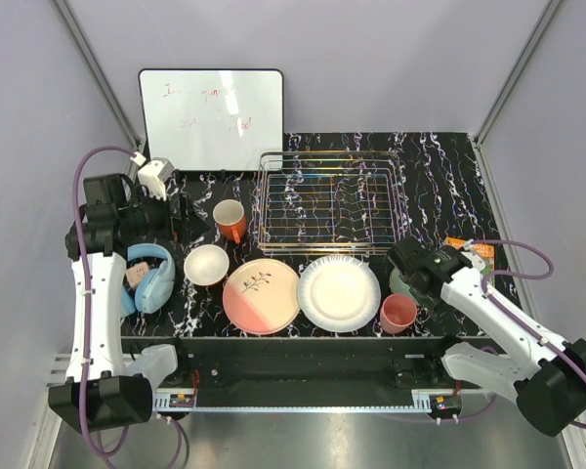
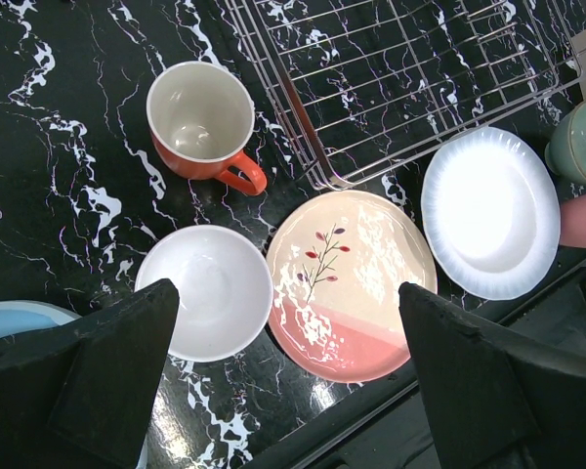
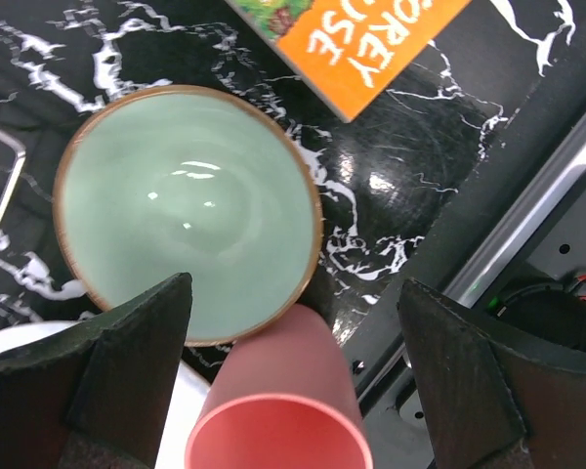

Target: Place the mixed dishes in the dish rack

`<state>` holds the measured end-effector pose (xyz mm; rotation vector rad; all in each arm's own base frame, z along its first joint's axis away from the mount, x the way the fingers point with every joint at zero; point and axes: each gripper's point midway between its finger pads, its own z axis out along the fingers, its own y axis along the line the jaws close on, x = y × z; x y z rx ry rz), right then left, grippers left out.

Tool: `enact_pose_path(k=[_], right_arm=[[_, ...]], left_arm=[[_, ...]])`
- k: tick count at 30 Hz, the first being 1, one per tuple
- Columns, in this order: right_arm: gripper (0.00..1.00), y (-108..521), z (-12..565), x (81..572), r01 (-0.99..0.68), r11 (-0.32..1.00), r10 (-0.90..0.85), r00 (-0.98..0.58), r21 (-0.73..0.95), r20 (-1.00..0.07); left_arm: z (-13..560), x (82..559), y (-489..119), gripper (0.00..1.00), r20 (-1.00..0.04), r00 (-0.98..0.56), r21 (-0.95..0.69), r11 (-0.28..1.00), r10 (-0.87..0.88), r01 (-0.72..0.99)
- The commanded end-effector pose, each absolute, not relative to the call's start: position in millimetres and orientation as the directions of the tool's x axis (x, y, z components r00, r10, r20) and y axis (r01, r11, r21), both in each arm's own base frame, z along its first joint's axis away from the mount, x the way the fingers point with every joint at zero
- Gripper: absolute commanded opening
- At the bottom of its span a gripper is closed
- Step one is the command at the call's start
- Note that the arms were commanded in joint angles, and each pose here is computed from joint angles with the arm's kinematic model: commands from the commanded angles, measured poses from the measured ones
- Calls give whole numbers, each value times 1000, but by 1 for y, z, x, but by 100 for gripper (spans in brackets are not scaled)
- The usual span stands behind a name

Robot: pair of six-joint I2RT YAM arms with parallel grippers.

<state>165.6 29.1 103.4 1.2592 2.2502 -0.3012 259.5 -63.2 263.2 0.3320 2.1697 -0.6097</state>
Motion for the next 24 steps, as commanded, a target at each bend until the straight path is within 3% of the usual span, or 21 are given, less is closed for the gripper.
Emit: enact_pose_path(k=[1,13,24], right_arm=[[93,21,100,173,873,464,748,-297,149,-593],[88,21,53,182,884,458,720,-308,94,-622],[83,21,45,194,886,453,705,-286,101,-649]], left_arm=[[277,268,-65,99,-823,-567,-294,831,31,472],[281,271,-62,99,-826,-563,-296,834,22,466],[275,271,-57,99,-823,-567,-281,846,29,452]])
